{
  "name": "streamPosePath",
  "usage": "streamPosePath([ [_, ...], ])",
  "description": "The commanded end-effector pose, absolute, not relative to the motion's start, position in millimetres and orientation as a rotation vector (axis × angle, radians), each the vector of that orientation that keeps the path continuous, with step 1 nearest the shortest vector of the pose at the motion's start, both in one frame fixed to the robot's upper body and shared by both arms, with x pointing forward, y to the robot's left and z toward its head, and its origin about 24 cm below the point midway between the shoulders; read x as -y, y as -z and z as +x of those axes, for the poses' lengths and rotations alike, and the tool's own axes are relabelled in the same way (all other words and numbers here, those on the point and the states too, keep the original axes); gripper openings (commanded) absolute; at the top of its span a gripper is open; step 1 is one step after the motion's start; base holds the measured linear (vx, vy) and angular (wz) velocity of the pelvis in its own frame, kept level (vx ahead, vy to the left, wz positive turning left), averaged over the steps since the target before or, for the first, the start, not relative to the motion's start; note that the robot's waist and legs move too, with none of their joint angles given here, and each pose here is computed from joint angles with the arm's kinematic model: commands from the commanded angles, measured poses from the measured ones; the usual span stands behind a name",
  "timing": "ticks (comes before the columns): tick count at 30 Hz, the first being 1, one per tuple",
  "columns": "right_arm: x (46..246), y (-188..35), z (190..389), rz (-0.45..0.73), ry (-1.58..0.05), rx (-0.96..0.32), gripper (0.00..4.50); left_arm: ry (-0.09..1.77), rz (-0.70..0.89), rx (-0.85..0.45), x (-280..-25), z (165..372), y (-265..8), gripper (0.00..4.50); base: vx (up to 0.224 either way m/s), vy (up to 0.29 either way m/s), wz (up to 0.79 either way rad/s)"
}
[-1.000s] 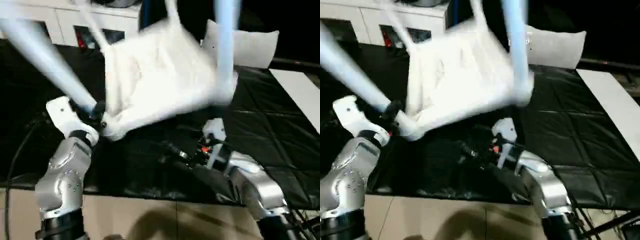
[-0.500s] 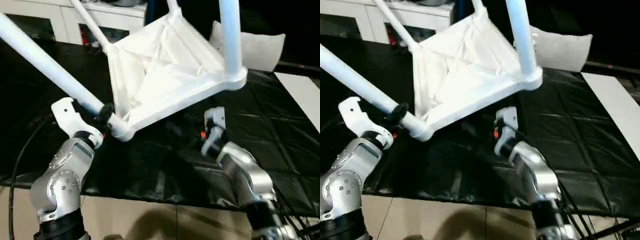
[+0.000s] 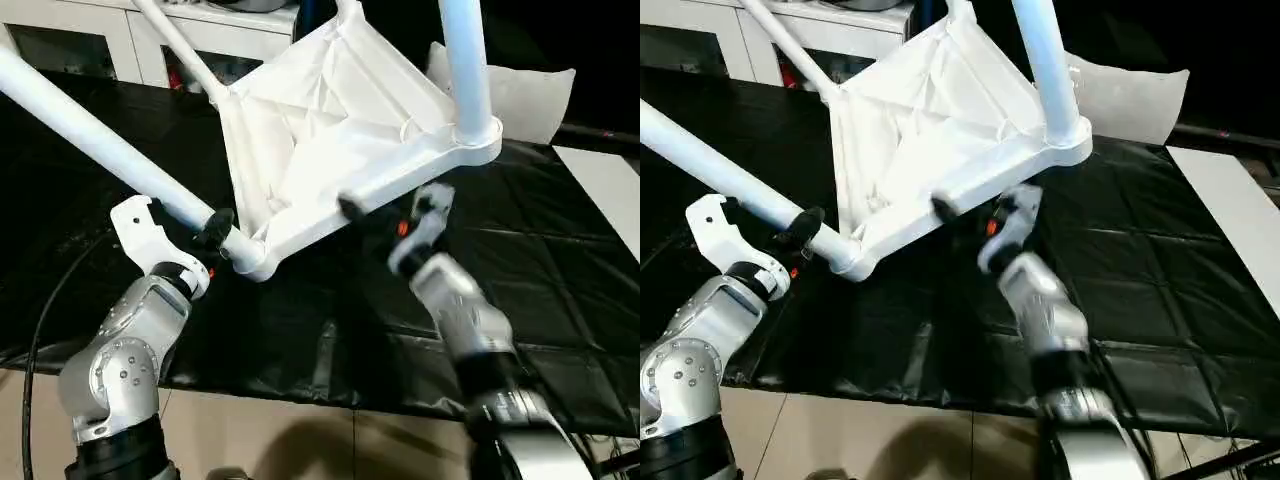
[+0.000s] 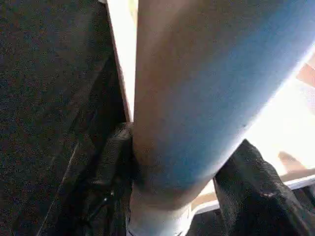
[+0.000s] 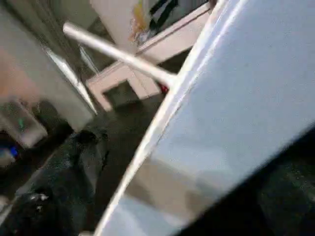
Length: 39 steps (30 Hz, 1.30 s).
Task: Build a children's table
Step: Flip table
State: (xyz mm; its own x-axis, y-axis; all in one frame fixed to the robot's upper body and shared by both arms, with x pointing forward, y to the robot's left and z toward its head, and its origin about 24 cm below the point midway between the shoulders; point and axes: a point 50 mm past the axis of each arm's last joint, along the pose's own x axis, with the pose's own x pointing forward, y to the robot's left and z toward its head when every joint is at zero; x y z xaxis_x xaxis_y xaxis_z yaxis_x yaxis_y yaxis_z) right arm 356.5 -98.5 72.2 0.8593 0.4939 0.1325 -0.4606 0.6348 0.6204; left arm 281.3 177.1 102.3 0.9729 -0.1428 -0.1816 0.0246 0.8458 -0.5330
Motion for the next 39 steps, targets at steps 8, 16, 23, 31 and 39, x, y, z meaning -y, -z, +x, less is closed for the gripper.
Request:
streamPosePath([
  [8, 74.2, -91.4, 377.3, 0.910, -0.578, -0.026, 4.32, 0.307, -0.492, -0.391, -143.5, 280.7, -80.5, 1.95, 0.000, 0.000, 0.00],
  [16, 63.1, -96.2, 383.9, 1.064, -0.542, -0.036, 3.71, 0.389, -0.424, -0.422, -135.9, 277.5, -78.7, 1.95, 0.000, 0.000, 0.00],
  [23, 66.8, -100.9, 388.9, 1.109, -0.502, 0.000, 3.14, 0.420, -0.396, -0.427, -136.8, 274.3, -78.6, 1.95, 0.000, 0.000, 0.00],
  [31, 75.9, -104.3, 392.8, 1.096, -0.466, 0.036, 2.45, 0.467, -0.368, -0.445, -141.0, 268.3, -78.2, 1.93, 0.000, 0.000, 0.00],
  [39, 77.8, -104.1, 392.9, 1.048, -0.471, 0.042, 1.94, 0.502, -0.292, -0.427, -142.0, 264.9, -77.6, 1.93, 0.000, 0.000, 0.00],
])
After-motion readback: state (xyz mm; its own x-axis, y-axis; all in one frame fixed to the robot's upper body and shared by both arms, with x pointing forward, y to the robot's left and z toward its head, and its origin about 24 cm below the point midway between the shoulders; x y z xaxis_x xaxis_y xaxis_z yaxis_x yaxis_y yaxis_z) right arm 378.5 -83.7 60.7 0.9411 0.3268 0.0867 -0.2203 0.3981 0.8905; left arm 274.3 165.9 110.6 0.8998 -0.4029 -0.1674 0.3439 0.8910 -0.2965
